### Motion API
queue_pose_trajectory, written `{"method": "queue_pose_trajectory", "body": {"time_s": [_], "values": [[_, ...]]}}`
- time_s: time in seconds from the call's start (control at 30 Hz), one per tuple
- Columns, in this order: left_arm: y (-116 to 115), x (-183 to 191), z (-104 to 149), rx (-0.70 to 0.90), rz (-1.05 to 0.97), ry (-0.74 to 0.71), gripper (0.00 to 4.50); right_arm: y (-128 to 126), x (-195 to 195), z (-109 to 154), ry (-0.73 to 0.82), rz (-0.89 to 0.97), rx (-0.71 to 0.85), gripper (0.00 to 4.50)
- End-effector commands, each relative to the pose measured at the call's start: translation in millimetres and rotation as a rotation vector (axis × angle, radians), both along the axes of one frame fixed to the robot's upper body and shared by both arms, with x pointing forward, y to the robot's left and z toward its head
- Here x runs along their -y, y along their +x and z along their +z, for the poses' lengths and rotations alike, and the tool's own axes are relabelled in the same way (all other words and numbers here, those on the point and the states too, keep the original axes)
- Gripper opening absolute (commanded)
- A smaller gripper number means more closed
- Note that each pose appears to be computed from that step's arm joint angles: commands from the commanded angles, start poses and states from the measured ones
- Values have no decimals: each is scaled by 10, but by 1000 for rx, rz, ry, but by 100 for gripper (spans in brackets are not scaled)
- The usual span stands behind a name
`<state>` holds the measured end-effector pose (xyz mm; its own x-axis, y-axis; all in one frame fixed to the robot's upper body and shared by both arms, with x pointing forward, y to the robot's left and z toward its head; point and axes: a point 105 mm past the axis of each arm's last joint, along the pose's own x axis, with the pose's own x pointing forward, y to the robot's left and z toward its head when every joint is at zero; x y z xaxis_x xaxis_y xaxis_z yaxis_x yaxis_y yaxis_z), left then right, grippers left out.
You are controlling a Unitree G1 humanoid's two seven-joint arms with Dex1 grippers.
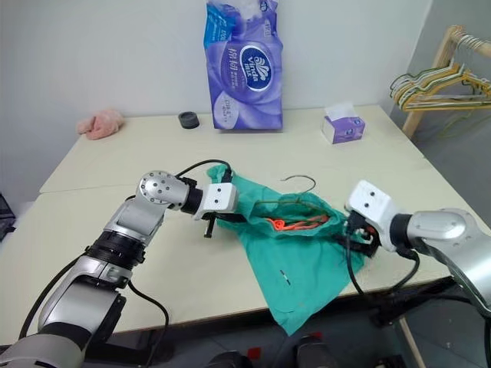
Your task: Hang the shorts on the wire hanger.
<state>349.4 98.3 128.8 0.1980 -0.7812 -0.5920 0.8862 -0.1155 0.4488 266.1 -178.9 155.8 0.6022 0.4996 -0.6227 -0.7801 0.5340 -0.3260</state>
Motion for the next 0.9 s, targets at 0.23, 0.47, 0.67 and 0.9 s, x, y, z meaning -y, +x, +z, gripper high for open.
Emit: {"method": "queue_pose_trajectory", "body": {"time_s": [0.23,0.47,0.67,0.9], "values": [[-43,88,114,23,-53,-22,2,240,81,-62,40,-63,54,382],[-58,111,150,25,-64,-36,2,415,17,-263,0,3,4,382],[-118,118,244,4,-86,-96,2,527,21,-323,-26,55,-34,382],[-157,64,295,-18,-103,-113,1,446,-35,-321,-20,177,-128,230]]}}
